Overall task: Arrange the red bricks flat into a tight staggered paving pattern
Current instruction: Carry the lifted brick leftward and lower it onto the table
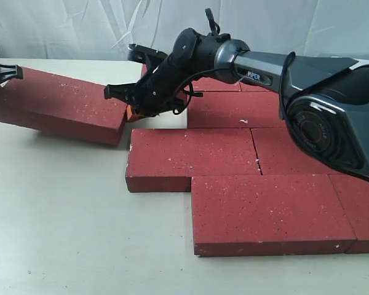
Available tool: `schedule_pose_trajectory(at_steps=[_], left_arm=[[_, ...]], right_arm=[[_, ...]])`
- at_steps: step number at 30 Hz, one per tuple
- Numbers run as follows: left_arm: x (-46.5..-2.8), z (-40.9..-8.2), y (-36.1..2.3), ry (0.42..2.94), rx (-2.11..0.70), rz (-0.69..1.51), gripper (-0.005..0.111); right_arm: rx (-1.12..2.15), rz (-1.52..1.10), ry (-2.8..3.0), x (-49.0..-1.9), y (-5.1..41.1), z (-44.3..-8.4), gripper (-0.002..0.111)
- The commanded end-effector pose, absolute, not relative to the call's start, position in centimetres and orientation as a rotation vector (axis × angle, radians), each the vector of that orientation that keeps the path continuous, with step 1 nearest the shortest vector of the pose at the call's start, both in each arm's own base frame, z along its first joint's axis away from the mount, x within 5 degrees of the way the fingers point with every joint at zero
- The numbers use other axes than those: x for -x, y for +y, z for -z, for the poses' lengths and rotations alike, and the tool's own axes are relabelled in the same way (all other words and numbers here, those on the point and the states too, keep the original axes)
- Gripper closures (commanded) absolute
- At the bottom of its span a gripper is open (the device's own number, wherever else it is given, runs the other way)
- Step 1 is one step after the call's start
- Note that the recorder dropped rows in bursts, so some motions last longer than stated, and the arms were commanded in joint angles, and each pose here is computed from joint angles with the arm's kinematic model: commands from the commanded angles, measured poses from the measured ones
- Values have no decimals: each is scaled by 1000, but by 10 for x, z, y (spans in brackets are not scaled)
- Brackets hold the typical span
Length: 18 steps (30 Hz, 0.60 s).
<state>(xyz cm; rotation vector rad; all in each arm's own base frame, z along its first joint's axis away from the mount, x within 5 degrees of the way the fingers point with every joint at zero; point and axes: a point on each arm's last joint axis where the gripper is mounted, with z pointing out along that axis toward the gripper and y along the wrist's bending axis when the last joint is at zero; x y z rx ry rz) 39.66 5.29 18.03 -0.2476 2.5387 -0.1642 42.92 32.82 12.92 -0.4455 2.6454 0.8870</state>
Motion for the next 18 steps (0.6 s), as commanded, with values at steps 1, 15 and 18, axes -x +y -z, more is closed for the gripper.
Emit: schedule_pose_trajectory(at_steps=[1,15,18], left_arm=[[-397,-162,42,2599,285,234,107],[-399,-140,43,2640,303,232,107],[-399,-140,43,2640,303,232,107]], right_arm=[[369,-984,2580,-428,343,-137,109],[336,-916,2485,-438,341,-138,109],[345,-900,2478,-439,341,-138,109]])
